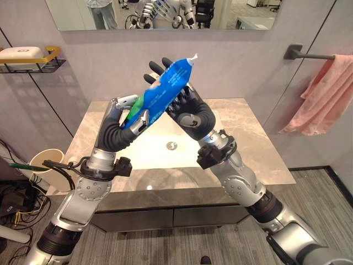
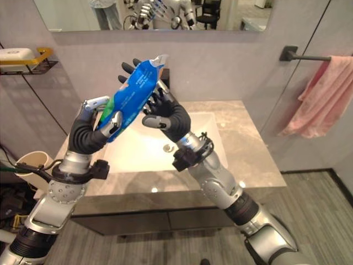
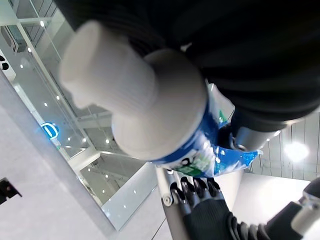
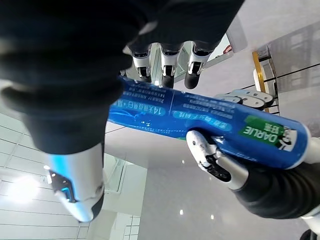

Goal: Put brush and paste in cup on sink, flatten towel.

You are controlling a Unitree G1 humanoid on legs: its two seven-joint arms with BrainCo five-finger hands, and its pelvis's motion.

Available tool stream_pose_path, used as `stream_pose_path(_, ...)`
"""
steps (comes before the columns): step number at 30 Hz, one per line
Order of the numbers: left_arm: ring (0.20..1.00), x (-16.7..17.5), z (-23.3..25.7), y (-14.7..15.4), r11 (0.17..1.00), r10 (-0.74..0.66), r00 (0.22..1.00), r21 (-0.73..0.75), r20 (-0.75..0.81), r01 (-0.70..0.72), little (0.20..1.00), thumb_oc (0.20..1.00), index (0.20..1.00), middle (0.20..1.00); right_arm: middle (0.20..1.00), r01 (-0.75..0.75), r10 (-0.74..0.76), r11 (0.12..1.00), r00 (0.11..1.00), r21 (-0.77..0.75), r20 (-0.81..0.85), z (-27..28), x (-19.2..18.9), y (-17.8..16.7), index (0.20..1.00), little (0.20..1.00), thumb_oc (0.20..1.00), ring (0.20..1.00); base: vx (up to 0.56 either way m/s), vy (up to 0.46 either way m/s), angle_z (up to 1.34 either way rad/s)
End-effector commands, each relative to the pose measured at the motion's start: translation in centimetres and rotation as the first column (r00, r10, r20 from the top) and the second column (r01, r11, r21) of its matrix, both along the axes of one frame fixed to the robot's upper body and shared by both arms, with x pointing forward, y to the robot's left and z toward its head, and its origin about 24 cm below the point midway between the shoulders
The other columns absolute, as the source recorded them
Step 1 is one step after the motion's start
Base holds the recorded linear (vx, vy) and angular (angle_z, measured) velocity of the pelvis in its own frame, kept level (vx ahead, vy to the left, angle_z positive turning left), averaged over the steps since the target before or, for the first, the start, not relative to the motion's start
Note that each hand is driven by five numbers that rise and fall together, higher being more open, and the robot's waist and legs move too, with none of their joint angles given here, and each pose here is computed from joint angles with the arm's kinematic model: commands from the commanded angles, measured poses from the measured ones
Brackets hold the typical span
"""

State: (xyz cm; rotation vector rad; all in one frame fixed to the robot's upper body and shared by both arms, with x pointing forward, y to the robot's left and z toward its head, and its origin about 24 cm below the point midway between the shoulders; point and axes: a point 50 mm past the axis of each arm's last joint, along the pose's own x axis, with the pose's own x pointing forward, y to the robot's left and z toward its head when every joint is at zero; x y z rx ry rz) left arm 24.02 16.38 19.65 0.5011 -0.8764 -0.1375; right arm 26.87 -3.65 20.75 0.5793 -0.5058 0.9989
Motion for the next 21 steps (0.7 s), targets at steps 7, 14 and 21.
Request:
stream_pose_path(7,0.200,-0.1,0.7,-0.6,0.994,-0.099,0.995,0.035,0.010,0.099,0.200,0.200,0.200,0.200,1.000,-0.072,0.069,0.992,0.997,0.099,0.028,1.9,-0.1,1.0,1.000,1.000,1.000,1.000,0.00,-0.004,-0.03)
stream_pose_path(14,0.200,0.4,0.4,-0.2,0.993,-0.108,0.993,0.036,-0.037,0.109,0.200,0.200,0.200,0.200,1.000,-0.053,0.055,0.994,0.998,0.097,-0.014,1.7,0.8,1.8,1.000,1.000,1.000,1.000,0.00,-0.003,0.00)
stream_pose_path(21,0.200,0.5,-0.3,-0.1,0.995,-0.097,0.993,0.024,-0.072,0.098,0.200,0.200,0.200,0.200,0.329,-0.041,0.046,0.992,0.998,0.123,-0.036,1.7,0.9,1.8,0.329,0.329,0.329,0.329,0.00,0.000,0.00)
